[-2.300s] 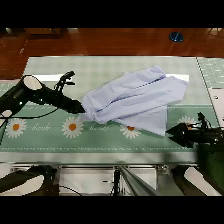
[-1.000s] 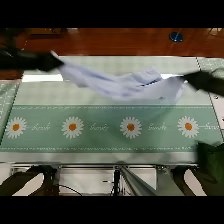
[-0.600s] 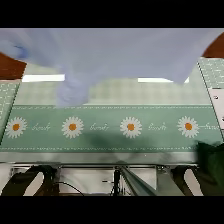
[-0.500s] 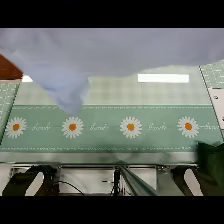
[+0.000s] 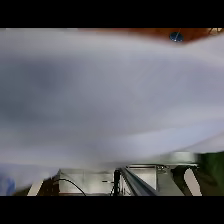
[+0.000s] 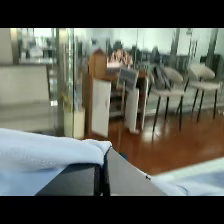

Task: Fold the shirts.

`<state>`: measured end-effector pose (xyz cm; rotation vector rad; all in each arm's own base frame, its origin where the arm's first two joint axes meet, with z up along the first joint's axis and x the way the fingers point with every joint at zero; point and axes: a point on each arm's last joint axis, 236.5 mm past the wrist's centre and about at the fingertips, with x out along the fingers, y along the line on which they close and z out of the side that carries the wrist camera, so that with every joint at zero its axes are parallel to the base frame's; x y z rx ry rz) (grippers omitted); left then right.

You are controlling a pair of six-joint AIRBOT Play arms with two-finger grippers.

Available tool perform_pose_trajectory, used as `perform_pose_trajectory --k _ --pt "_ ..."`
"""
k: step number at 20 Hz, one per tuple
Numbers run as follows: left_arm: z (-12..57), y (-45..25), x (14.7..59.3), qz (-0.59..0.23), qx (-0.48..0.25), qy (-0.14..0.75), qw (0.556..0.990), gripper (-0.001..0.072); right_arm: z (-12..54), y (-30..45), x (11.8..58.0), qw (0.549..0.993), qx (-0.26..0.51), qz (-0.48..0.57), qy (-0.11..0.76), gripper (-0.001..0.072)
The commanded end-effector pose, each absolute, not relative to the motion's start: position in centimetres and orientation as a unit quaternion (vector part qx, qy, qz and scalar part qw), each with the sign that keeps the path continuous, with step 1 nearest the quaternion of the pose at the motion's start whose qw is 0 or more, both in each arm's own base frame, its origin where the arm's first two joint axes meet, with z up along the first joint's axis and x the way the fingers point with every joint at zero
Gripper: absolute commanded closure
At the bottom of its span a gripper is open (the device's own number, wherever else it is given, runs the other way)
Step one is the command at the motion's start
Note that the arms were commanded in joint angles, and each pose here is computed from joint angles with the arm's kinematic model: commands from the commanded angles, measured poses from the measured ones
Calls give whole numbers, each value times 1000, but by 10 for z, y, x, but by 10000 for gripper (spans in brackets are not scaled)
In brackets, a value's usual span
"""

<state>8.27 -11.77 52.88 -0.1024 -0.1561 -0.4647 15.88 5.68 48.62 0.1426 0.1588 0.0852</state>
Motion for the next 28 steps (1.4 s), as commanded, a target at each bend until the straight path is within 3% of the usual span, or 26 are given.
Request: perform_pose_trajectory --k 1,3,5,8,11,14,18,22,28 --pt "445 -113 106 -202 -54 114 971 690 414 18 147 971 31 -32 233 691" --pt "372 -93 144 -176 -39 269 946 690 386 -1 165 957 42 -47 285 691" --pt "331 -79 193 -167 -65 315 932 690 339 -11 195 931 66 -30 358 691" --pt "296 -74 278 -174 -139 292 930 690 265 -35 266 899 120 -18 420 691" --pt "264 -101 353 -226 -162 289 916 690 209 -25 342 873 170 35 456 691" --pt "221 -135 429 -255 -125 284 916 687 171 -21 424 885 167 49 433 691" --pt "184 -134 514 -219 -116 256 934 686 137 -38 499 909 179 19 376 691" --pt "133 -127 558 -191 -126 273 934 686 93 -52 537 908 202 -2 367 691" --pt "45 -142 570 -190 -160 349 904 686 6 -51 545 870 226 -7 438 690"
